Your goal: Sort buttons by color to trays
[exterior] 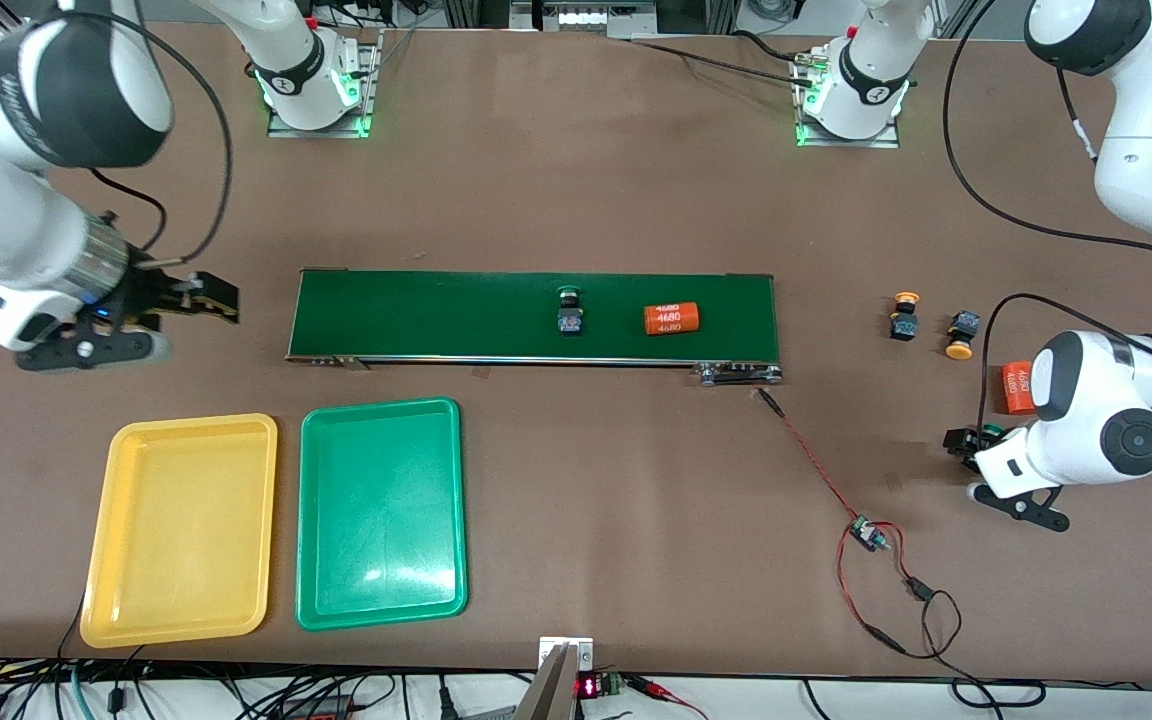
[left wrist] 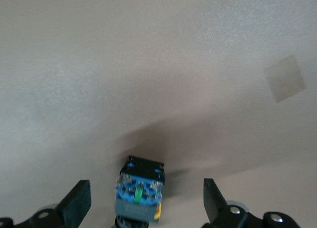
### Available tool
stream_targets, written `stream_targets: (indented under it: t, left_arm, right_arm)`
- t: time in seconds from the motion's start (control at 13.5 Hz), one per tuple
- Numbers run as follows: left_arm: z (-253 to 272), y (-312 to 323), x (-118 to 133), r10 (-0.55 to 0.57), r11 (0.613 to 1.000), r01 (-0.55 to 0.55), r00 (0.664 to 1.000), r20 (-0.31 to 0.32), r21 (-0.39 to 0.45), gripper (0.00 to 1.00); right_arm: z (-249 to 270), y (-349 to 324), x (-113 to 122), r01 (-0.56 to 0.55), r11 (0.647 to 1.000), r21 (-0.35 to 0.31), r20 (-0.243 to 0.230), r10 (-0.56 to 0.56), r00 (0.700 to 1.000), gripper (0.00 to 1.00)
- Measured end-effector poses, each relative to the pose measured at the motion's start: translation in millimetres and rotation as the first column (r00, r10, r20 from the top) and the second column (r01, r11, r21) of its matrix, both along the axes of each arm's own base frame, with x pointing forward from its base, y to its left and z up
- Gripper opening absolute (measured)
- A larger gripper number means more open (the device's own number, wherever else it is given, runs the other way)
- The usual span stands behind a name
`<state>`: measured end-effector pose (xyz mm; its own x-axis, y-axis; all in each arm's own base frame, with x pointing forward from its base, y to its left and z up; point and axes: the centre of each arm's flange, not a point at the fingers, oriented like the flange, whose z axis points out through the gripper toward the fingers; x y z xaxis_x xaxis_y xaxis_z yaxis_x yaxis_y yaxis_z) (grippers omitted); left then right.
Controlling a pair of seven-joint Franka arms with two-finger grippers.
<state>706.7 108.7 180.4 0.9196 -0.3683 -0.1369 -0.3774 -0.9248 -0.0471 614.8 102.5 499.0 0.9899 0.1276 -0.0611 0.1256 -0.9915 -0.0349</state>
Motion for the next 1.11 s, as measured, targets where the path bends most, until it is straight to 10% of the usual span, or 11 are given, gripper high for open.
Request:
stream_targets:
  t: [0.15,0.44,1.11]
  left_arm:
    - [-4.3,2.5,-0.1,-0.028,1.000,0.028,1.000,0.004,-0.008,0.91]
    - [-4.3,0.5,-0.8,-0.044,0.999,0.044,0.999,-0.006,-0.012,0.42]
    - [103.0,-183.5,-22.3,0.129,0.991,-0.132,0.974,-0.185,-0.005,0.42]
  right_arm:
    - [-14.2,29.5,-1.0,-0.037,0.999,0.011,-0.019,0.037,0.999,1.00]
    - [-59.5,156.3,-28.8,-0.003,0.999,-0.037,-0.066,0.000,0.998,1.00]
    - [-170.3,312.2,-79.9,0.094,0.992,-0.085,-0.004,-0.095,0.995,1.00]
